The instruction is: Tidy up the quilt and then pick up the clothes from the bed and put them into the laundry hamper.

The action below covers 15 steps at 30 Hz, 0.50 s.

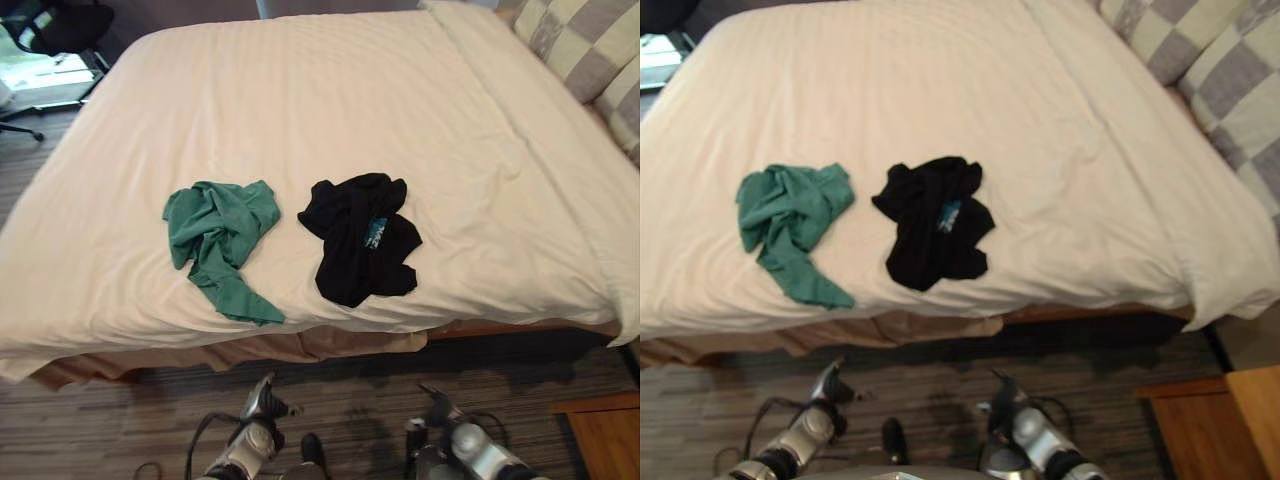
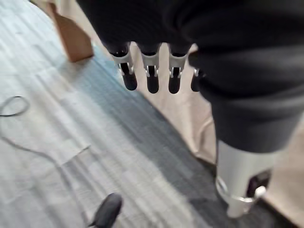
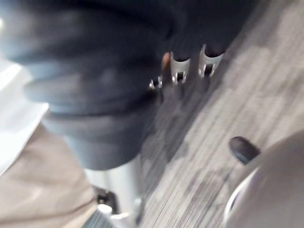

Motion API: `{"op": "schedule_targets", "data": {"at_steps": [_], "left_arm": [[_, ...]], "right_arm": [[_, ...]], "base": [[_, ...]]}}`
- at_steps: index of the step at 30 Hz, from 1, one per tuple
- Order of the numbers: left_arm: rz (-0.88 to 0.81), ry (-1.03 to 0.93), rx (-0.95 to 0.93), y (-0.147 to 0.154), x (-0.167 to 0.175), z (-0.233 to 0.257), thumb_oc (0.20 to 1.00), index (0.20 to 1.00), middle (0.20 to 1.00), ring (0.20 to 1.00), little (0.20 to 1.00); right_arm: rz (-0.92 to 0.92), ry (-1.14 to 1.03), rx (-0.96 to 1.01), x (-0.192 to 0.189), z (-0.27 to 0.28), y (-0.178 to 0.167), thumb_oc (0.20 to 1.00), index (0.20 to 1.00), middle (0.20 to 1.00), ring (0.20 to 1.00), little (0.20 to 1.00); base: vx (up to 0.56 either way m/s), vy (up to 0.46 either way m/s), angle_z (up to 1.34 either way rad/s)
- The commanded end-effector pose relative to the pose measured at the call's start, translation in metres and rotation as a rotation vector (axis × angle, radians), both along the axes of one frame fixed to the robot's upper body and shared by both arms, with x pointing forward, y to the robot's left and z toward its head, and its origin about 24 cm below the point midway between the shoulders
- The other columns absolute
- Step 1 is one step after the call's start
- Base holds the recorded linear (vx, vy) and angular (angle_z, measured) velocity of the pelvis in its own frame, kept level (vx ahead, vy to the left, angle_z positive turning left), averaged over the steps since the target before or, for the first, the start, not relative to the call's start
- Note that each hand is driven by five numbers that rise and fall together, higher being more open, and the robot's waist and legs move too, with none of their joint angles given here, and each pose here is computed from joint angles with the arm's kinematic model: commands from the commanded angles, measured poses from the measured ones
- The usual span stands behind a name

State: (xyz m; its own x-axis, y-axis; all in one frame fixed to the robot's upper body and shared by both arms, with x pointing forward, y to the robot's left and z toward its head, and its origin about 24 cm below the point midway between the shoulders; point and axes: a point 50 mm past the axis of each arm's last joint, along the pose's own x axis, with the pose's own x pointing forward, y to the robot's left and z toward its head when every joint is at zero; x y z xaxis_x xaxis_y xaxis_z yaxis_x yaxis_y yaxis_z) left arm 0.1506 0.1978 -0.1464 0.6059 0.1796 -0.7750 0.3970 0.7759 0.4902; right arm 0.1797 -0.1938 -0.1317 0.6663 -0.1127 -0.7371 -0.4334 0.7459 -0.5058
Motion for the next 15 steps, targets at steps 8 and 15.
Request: {"op": "schedule_targets", "data": {"at_steps": [8, 15], "left_arm": [[0.062, -0.059, 0.026, 0.012, 0.017, 0.009, 1.000, 1.000, 1.000, 1.000, 1.000], [0.375, 0.049, 0.077, 0.060, -0.025, 0.001, 1.000, 1.000, 1.000, 1.000, 1.000]], "right_arm": [[-0.121, 0.021, -0.002, -0.011, -0.006, -0.008, 1.000, 1.000, 1.000, 1.000, 1.000], [-0.409, 0.089, -0.022, -0.039, -0.012, -0.047, 1.000, 1.000, 1.000, 1.000, 1.000]], "base": [[0.10, 0.207, -0.02], [0.11, 0.116, 0.14]]}}
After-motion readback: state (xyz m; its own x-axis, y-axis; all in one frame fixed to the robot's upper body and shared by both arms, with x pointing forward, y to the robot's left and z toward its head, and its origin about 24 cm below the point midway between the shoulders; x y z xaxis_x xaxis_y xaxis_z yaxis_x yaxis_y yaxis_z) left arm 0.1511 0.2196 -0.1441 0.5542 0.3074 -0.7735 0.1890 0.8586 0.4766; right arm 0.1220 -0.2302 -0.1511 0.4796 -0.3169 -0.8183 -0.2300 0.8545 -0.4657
